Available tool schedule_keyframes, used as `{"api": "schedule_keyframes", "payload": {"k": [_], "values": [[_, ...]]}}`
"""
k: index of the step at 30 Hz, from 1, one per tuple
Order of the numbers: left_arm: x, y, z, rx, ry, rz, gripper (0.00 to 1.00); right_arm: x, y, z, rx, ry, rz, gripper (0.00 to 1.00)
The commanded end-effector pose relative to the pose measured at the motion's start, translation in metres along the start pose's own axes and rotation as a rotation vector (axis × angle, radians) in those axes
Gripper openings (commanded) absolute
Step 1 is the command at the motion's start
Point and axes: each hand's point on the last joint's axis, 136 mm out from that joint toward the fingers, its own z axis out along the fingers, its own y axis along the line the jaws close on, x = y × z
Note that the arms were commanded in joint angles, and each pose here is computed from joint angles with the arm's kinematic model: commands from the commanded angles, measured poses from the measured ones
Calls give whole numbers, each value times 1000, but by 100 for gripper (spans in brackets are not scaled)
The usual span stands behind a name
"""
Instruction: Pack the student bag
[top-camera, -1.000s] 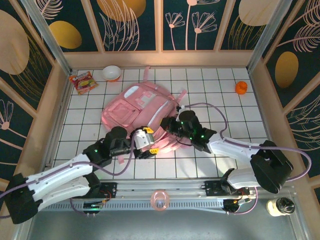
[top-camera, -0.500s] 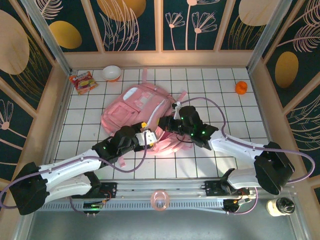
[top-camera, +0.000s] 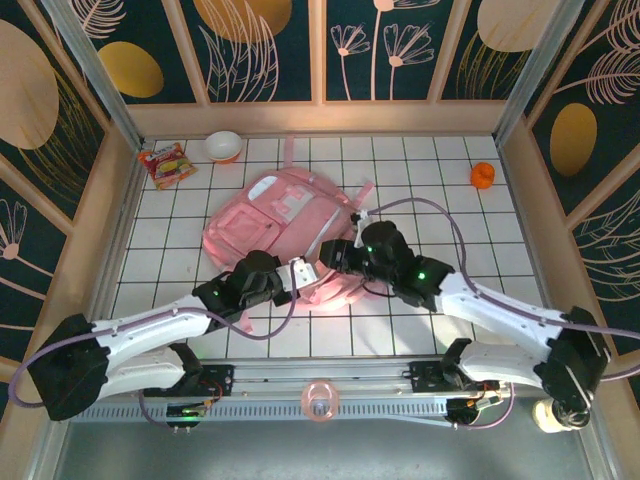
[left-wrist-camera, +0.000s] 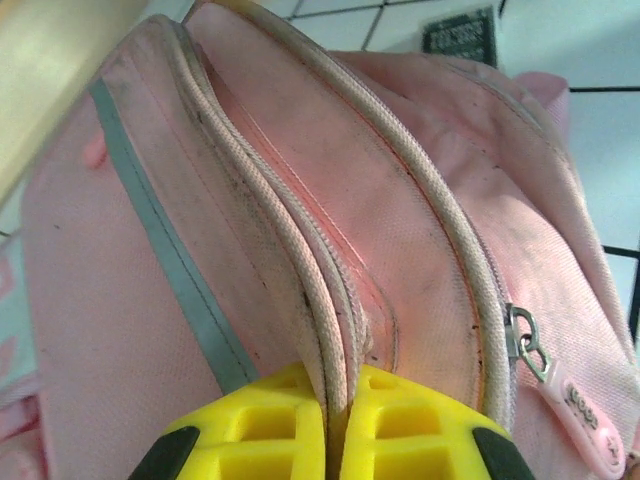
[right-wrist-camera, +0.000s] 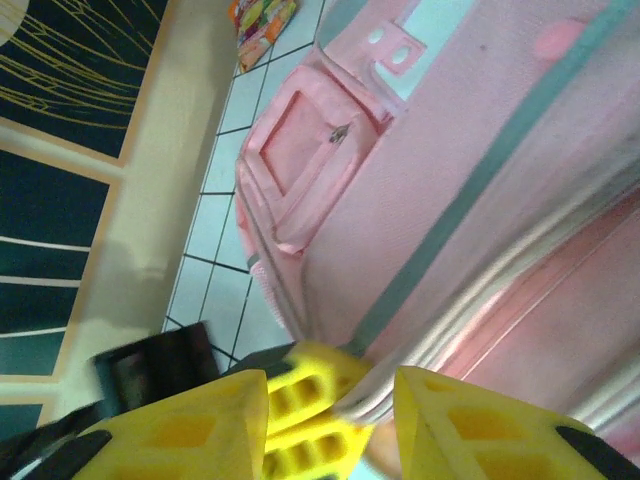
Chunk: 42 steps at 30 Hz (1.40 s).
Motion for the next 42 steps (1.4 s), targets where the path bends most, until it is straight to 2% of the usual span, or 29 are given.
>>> {"api": "schedule_keyframes", "payload": {"k": [1, 5, 9, 14, 20, 25, 29, 32, 34, 37, 42], "values": [[-20, -17, 5, 119, -76, -56, 0, 17, -27, -22, 192, -33, 25, 37], [-19, -18, 9, 137, -60, -103, 0, 61, -35, -25, 220, 22, 97, 38], [-28, -5, 7, 109, -84, -197, 0, 92, -36, -8, 249, 74, 107, 38], [-41, 12, 1, 107, -151, -323, 0, 101, -36, 18, 278, 76, 71, 41], [-39, 15, 0, 99, -148, -334, 0, 111, -42, 36, 296, 107, 84, 43], [-40, 12, 1, 121, -152, -340, 0, 105, -59, 30, 387, 68, 100, 44], [-43, 11, 1, 130, -165, -347, 0, 93, -53, 36, 339, 43, 87, 44], [-44, 11, 1, 132, -166, -346, 0, 85, -55, 37, 373, 29, 68, 42], [-44, 11, 1, 136, -166, -347, 0, 81, -61, 36, 426, 21, 54, 38], [-44, 11, 1, 137, -165, -349, 0, 80, -70, 34, 488, 25, 43, 26], [-43, 11, 1, 136, -158, -348, 0, 75, -84, 23, 600, 12, 29, 22]]}}
